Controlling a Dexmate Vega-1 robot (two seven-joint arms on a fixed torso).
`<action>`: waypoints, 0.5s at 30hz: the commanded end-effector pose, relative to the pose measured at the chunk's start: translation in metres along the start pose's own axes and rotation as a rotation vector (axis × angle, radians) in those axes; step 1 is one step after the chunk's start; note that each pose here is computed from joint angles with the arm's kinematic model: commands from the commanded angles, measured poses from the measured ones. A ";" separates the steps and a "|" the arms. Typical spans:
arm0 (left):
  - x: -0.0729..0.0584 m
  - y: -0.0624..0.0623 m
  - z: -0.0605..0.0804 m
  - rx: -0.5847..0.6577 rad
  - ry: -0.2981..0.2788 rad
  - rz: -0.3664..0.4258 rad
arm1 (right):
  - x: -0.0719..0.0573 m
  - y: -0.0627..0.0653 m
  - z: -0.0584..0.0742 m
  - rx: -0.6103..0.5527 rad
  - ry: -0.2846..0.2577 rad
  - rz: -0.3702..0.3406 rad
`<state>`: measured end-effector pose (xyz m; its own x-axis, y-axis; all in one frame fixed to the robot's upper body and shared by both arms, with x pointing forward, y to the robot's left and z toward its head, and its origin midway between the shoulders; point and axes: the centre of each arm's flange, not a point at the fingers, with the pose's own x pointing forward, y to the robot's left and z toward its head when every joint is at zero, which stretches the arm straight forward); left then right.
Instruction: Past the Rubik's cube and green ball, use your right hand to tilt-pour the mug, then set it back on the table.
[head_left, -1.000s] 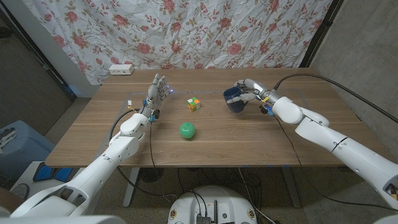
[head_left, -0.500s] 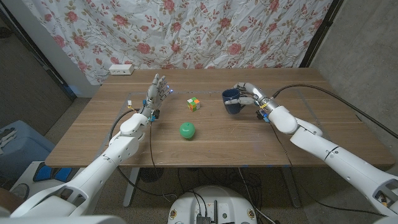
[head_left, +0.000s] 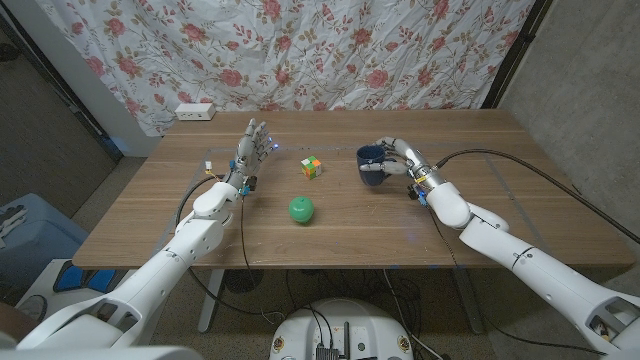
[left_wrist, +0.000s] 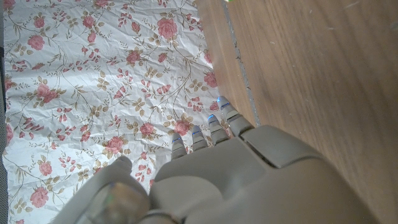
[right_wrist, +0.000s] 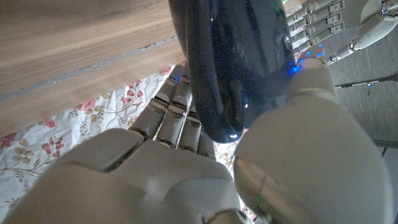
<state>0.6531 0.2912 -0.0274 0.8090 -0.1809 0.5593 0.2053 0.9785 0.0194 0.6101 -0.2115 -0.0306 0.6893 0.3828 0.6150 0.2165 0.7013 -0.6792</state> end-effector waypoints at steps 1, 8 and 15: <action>0.000 0.000 0.000 0.000 0.001 -0.003 | -0.009 0.013 -0.010 0.022 0.024 -0.051; 0.000 0.000 0.000 0.000 0.001 -0.003 | -0.011 0.020 -0.015 0.035 0.037 -0.062; 0.000 0.000 0.000 0.000 0.000 0.000 | -0.013 0.025 -0.019 0.035 0.050 -0.076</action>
<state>0.6531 0.2911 -0.0275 0.8090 -0.1819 0.5590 0.2062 0.9783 0.0199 0.6158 -0.2115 -0.0515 0.6985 0.3289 0.6356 0.2334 0.7350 -0.6367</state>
